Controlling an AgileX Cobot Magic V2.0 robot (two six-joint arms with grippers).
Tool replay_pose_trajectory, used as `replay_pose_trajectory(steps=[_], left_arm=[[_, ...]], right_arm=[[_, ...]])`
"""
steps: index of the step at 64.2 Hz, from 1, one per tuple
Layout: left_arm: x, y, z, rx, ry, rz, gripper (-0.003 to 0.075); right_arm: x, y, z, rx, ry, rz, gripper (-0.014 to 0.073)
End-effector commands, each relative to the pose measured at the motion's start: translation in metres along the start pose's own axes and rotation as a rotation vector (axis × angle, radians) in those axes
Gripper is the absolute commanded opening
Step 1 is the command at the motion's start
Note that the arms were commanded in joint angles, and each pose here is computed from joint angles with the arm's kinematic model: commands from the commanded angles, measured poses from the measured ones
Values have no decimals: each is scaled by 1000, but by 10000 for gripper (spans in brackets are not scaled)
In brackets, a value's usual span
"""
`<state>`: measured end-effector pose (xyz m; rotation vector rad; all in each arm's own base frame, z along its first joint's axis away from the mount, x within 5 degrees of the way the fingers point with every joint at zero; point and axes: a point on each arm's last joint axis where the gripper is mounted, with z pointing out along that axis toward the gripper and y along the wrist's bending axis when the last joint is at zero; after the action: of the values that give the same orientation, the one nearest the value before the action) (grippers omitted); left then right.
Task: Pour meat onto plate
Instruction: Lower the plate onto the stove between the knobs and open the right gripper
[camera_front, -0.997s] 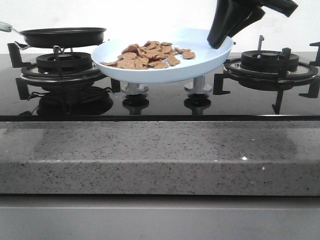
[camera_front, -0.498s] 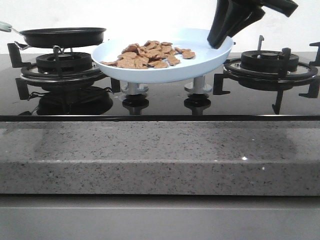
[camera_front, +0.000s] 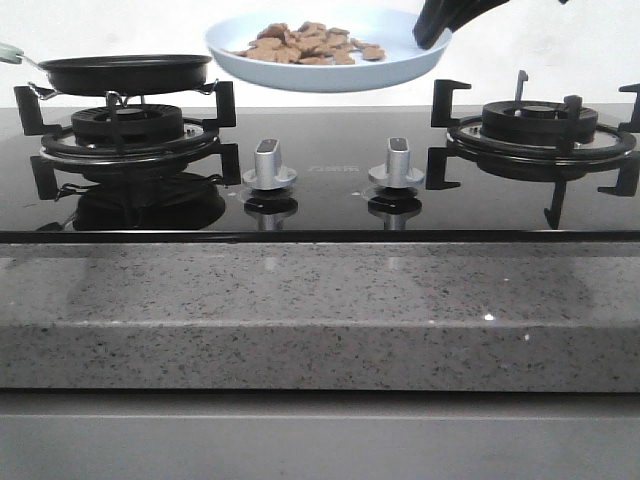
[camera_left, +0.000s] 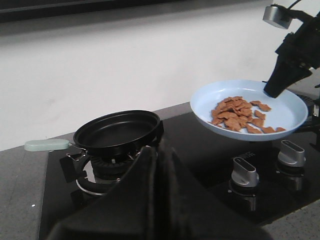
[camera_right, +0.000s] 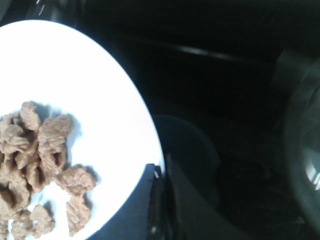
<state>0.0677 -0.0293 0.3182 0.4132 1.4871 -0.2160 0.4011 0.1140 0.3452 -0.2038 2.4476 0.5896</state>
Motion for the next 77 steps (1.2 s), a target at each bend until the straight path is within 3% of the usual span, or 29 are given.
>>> replay_pose_trajectory(steps=[1, 13, 25, 32, 43, 49, 63, 77], left_arm=[[-17, 2, -1, -8, -113, -11, -20], [-17, 2, -1, -8, -113, -11, -20], [-17, 2, -1, -8, -113, -11, -20], [-17, 2, -1, -8, -113, -11, -20], [-16, 2, -1, -8, -111, -11, -20], [-16, 2, -1, -8, -108, -11, -20], [-15, 2, -1, -8, -107, -11, -20], [-15, 2, -1, -8, -107, -11, -20]], right_arm=[[-26, 1, -15, -29, -133, 15, -62], [-32, -23, 14, -3, -107, 52, -62], [-27, -30, 31, 1, -58, 65, -48], [-25, -31, 33, -1, -35, 66, 14], [-25, -32, 32, 2, -35, 65, 180], [-26, -31, 31, 2, -37, 63, 204], [-44, -28, -1, -5, -54, 26, 189], [-50, -19, -24, -22, -17, -11, -47]])
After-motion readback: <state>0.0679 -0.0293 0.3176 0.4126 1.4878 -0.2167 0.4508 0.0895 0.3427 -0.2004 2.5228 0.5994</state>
